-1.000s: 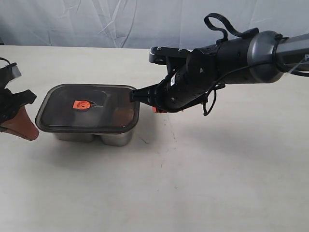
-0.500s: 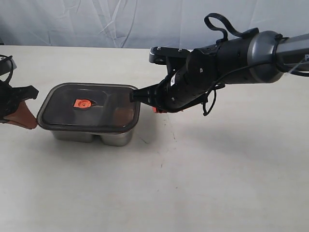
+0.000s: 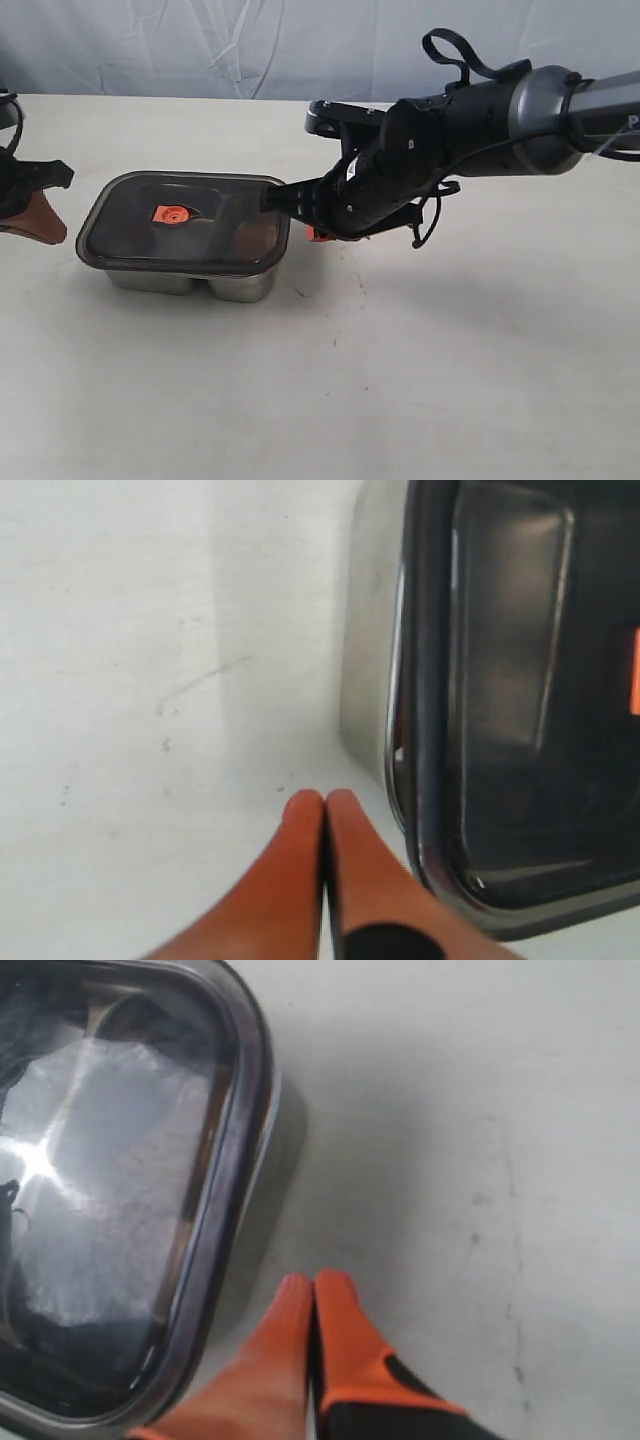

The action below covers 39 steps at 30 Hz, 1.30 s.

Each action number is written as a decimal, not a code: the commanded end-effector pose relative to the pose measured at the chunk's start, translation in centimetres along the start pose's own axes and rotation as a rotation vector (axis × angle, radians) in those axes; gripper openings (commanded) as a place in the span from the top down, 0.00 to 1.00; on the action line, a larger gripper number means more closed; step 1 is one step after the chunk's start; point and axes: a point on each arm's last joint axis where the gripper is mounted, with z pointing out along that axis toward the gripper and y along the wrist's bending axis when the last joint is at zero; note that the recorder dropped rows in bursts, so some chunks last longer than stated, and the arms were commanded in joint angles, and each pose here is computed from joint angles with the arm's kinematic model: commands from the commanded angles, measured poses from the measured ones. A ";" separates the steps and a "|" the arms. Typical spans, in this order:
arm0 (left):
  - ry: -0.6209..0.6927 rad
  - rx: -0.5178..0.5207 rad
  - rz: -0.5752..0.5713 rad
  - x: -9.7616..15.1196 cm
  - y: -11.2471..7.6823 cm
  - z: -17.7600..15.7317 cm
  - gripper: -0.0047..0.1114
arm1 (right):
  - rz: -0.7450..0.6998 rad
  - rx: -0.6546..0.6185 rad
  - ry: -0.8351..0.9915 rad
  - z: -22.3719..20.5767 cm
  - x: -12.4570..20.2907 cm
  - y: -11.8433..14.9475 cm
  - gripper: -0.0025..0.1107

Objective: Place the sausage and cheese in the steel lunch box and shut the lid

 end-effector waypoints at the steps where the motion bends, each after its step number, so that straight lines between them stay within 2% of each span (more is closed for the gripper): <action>1: -0.032 -0.029 0.000 -0.3 -0.1 -0.4 0.96 | -0.021 -0.018 -0.005 0.1 0.4 0.9 0.99; 27: -0.053 -0.041 0.002 -0.5 0.0 -0.4 0.96 | 0.015 -0.011 0.059 1.5 1.5 1.0 0.99; 39: -0.058 -0.046 0.003 -0.5 0.1 -0.4 0.96 | -0.017 -0.025 0.055 0.6 -0.1 2.1 0.99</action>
